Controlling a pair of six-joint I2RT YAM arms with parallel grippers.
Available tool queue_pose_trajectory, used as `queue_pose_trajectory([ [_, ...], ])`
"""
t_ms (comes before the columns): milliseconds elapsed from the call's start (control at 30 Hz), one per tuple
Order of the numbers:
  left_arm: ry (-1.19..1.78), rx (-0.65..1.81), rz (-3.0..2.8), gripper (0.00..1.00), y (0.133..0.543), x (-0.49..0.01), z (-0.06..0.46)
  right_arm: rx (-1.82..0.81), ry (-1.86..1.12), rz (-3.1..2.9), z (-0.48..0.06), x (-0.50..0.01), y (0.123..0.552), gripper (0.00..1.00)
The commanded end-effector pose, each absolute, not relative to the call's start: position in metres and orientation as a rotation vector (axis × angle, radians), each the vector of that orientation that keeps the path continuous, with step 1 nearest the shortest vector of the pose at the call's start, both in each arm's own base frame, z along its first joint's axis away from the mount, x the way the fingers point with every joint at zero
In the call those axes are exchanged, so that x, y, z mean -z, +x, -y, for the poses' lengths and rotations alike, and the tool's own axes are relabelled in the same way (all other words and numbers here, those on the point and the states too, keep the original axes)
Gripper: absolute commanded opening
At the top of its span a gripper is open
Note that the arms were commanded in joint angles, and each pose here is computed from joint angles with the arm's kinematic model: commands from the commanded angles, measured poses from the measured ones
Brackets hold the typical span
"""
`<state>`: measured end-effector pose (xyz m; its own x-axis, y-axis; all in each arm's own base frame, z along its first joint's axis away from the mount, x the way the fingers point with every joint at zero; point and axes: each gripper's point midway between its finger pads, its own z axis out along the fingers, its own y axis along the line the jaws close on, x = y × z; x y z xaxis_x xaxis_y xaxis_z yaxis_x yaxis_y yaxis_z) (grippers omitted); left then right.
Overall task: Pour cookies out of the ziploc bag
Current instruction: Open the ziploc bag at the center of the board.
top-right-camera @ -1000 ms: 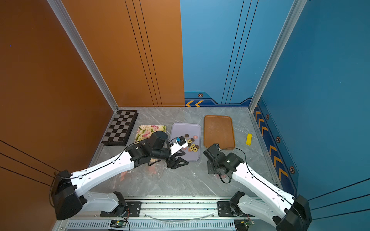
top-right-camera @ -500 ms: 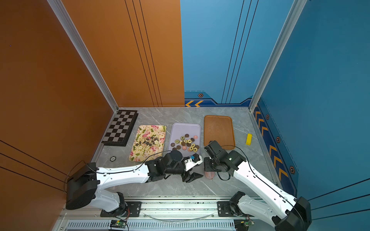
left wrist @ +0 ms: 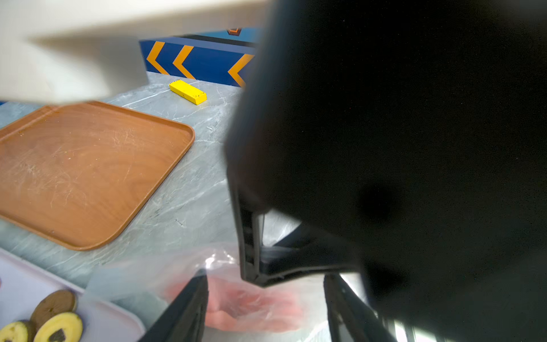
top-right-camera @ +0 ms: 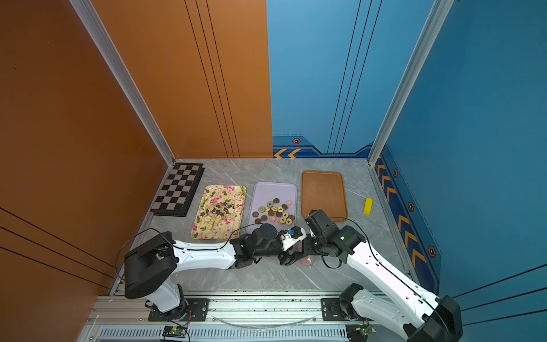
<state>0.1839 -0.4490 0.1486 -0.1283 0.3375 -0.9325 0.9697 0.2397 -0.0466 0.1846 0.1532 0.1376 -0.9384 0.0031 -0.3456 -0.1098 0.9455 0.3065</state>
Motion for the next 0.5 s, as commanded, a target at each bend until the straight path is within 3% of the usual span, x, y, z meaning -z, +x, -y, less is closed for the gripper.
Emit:
queue_pose_trajectory([
  [0,1.272,0.852,-1.68,0.6,0.192,-0.124,0.447,-0.602,-0.118,-2.676,-0.171,-0.157,0.188,0.0],
  [467,1.298,0.798,-1.745,0.58,0.194,-0.09,0.424,-0.635,-0.111,-2.657,-0.168,-0.161,0.185,0.0],
])
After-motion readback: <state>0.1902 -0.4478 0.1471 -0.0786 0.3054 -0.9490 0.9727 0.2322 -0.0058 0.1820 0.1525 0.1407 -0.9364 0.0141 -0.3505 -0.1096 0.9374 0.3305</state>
